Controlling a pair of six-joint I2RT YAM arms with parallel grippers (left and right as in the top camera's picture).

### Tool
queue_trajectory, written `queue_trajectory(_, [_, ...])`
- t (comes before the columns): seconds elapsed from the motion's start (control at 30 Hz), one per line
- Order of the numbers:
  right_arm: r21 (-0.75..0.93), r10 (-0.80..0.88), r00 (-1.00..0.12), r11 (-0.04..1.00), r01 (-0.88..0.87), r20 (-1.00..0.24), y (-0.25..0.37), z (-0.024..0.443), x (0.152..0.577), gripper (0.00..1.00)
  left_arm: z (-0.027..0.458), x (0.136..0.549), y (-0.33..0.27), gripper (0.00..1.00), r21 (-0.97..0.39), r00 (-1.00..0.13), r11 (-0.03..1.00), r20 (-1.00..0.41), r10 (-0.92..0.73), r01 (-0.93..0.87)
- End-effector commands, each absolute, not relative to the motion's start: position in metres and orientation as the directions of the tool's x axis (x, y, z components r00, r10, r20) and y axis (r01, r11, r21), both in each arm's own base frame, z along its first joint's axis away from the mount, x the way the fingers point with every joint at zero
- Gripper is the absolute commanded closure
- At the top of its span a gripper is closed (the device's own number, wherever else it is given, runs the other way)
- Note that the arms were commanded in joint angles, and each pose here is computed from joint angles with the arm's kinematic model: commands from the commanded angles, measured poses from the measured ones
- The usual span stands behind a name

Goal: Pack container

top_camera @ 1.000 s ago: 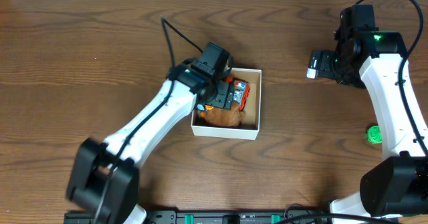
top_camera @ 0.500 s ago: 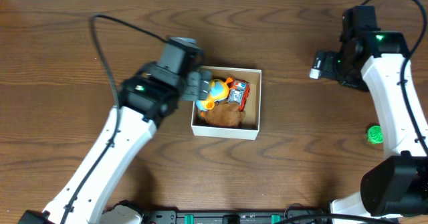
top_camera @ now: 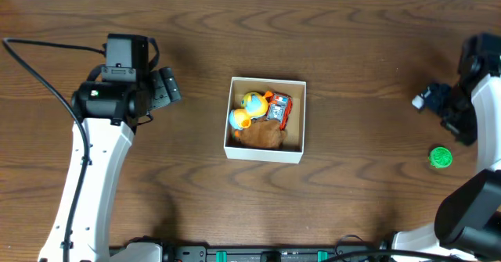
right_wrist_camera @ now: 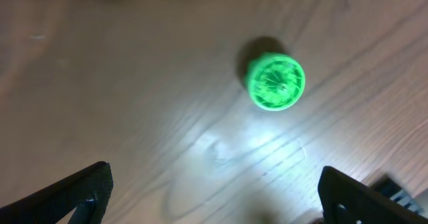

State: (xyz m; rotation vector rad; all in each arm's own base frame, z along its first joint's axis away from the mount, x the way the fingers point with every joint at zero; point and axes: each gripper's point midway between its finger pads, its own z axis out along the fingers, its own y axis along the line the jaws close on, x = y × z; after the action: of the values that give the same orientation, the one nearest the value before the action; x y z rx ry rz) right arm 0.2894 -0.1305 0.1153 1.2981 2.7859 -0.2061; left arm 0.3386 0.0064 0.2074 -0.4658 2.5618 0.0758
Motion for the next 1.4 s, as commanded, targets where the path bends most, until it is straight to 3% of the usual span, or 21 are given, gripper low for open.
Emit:
queue_trajectory(0.0, [-0.127,0.805,-0.587,0.576,0.808,-0.086,-0.143,0.091,0.269,0.01,0.210,0.340,0.005,0.02,-0.055,-0.797,0.936,-0.510,-0.325,-0.347])
queue_trajectory(0.43, [-0.102,0.826,-0.545,0.536,0.838,-0.142,-0.185,0.046,0.251,0.01,0.209,0.339,0.005,0.02,-0.053,-0.798,0.936,-0.508,-0.325,-0.347])
queue_trajectory(0.97, [-0.028,0.824,-0.533,0.538,0.842,-0.193,-0.179,0.001,0.251,0.01,0.209,0.339,0.005,0.02,-0.053,-0.798,0.936,-0.508,-0.325,-0.347])
queue_trajectory(1.37, [-0.027,0.824,-0.533,0.538,0.842,-0.194,-0.179,0.001,0.251,0.32,0.208,0.338,0.006,0.02,-0.051,-0.801,0.936,-0.502,-0.325,-0.347])
